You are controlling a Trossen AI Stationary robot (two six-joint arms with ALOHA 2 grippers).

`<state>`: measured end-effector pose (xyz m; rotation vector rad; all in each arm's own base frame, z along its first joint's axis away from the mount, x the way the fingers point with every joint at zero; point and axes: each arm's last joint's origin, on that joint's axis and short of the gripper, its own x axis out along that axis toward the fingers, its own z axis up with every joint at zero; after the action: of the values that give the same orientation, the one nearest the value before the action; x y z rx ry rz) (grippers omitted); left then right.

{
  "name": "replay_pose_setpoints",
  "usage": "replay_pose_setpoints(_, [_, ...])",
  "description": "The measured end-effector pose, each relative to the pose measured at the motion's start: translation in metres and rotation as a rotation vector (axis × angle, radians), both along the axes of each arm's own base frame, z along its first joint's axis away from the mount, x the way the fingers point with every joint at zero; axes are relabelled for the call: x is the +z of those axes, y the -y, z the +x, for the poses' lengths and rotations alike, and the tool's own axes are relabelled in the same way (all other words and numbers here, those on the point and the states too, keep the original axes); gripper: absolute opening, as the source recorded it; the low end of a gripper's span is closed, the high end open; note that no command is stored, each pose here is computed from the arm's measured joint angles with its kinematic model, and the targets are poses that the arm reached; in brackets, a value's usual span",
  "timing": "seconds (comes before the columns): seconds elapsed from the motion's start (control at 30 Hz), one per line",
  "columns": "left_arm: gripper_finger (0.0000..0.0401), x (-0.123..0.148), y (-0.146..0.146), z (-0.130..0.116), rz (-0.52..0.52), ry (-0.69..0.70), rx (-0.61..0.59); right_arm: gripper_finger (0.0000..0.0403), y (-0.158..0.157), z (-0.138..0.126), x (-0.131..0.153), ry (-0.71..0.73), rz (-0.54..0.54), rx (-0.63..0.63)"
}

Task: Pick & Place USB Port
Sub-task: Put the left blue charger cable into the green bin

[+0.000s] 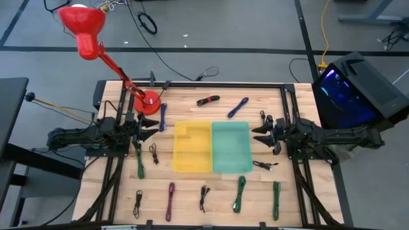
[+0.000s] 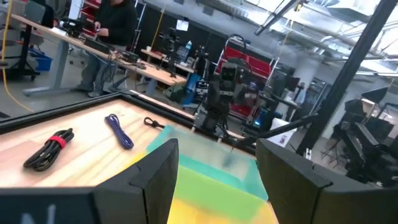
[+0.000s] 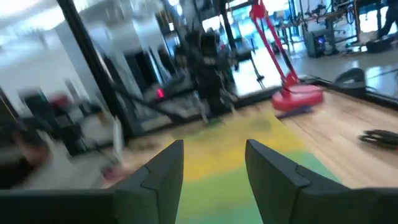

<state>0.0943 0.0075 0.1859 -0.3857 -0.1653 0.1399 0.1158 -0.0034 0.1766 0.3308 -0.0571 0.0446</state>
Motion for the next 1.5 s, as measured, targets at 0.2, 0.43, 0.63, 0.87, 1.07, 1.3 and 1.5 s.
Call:
replay_pose_setpoints(0.2, [0.0220,0.000,-0.004,0.000,-0.012,-0.005,0.139,0.0174,0.000,-0.002,0.014,0.145,0.102,0.001])
replay_pose_setpoints(0.43, [0.0220,0.010,-0.019,0.002,-0.119,-0.052,0.493,0.0174,0.002,-0.005,0.026,0.272,0.064,-0.079])
replay_pose_setpoints(0.63, [0.0220,0.019,-0.036,0.033,-0.144,-0.444,0.553,0.0174,0.005,-0.006,0.027,0.280,-0.051,-0.203])
replay_pose_setpoints(0.87, [0.0220,-0.002,-0.070,0.073,-0.241,-0.839,0.566,0.0174,0.004,-0.005,0.023,0.247,0.028,-0.146])
replay_pose_setpoints(1.07, [0.0220,-0.031,-0.083,0.088,-0.351,-1.008,0.570,0.0174,0.001,-0.003,0.020,0.206,0.028,-0.029])
replay_pose_setpoints(1.3, [0.0220,-0.029,-0.098,0.099,-0.388,-1.142,0.616,0.0174,-0.001,-0.003,0.019,0.195,0.010,0.024])
replay_pose_setpoints(1.5, [0.0220,-0.028,-0.102,0.106,-0.396,-1.161,0.618,0.0174,-0.001,-0.003,0.018,0.189,0.007,0.033])
